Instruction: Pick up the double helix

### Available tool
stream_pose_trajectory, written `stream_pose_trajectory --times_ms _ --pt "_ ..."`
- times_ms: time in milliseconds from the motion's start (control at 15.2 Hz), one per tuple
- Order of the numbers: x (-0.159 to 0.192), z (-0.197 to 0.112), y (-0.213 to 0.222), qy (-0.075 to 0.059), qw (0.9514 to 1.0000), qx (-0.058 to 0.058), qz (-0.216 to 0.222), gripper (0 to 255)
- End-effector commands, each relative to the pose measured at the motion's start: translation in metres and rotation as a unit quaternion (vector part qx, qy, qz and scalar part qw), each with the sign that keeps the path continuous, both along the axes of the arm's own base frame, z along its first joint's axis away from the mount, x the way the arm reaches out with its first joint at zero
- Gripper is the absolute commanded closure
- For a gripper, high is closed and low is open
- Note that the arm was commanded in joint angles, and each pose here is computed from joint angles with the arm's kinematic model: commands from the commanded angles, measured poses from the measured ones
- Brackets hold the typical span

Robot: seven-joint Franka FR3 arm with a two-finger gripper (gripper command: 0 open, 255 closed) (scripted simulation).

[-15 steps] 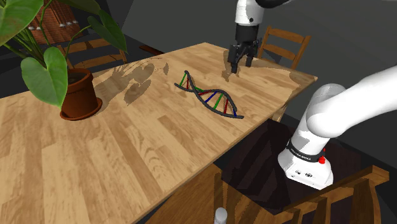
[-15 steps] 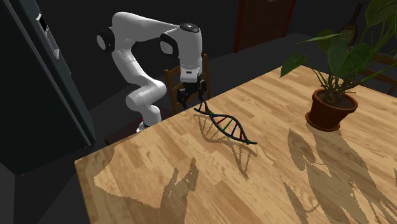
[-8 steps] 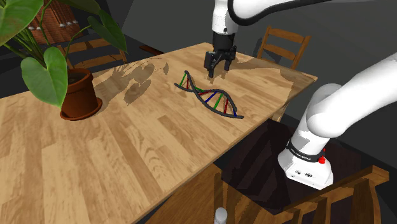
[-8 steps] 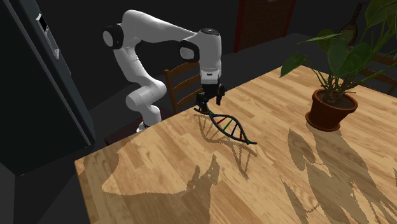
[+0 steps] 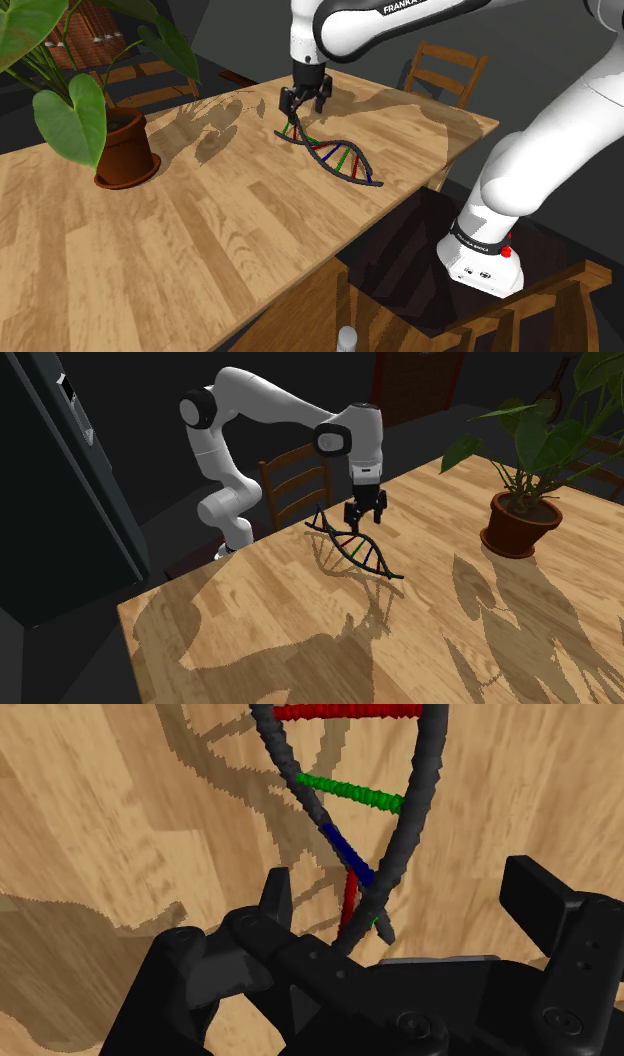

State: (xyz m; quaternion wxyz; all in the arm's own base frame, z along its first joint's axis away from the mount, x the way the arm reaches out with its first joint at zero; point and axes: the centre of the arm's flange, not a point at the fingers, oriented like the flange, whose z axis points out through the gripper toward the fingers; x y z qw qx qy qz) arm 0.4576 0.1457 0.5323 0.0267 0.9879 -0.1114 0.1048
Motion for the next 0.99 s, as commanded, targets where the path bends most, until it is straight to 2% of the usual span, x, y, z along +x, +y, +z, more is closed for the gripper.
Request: stream_pose_trajectory --times_ms 0,528,594,924 --pt "0.009 -0.007 0.006 -0.007 1.0 -0.002 -0.001 0" --pt "0.009 -0.042 0.006 -0.007 1.0 -0.002 -0.001 0" --pt "0.009 -0.041 0.006 -0.007 1.0 -0.002 -0.001 255" --pt "0.009 -0.041 0.006 -0.007 1.0 -0.002 -0.001 255"
